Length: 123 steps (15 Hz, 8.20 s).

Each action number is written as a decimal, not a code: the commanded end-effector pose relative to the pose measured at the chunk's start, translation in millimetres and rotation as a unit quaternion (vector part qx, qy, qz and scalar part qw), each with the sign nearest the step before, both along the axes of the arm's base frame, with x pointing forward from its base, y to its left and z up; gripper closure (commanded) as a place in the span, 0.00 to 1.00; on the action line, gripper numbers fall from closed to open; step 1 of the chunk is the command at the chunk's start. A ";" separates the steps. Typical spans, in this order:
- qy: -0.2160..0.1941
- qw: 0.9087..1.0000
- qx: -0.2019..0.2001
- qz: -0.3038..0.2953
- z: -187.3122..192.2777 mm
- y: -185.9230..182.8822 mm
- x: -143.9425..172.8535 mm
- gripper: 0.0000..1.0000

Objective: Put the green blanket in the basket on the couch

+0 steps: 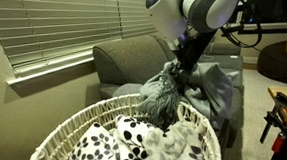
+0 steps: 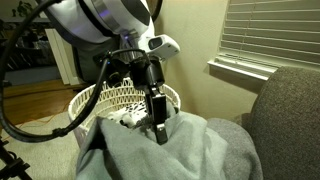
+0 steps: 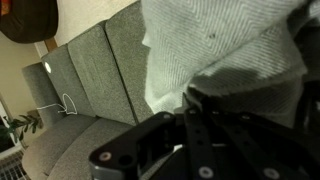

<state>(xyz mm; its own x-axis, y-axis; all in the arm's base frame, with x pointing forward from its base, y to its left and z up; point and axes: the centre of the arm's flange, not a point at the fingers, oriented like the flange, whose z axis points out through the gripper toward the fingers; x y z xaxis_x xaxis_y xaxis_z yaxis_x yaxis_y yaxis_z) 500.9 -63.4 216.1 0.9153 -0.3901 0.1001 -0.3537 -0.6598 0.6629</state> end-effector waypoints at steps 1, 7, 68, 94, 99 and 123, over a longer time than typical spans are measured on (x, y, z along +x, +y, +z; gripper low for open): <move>-0.006 1.000 -0.017 -0.014 7.8 -7.0 -7.9 0.72; 0.000 1.000 -0.003 0.001 13.0 0.4 -2.9 0.41; 0.086 0.971 0.044 0.219 -76.9 172.5 95.7 0.00; 0.100 0.971 0.028 0.214 -116.0 161.8 111.9 0.33; 0.096 0.971 0.026 0.218 -112.4 165.3 109.5 0.67; 0.027 0.984 -0.030 0.175 44.2 134.7 43.4 0.99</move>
<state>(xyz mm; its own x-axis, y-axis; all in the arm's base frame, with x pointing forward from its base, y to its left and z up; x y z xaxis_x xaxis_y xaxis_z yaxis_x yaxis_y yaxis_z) 586.3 83.8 235.1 0.9991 -0.0279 0.0332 -0.0431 -0.7210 0.6916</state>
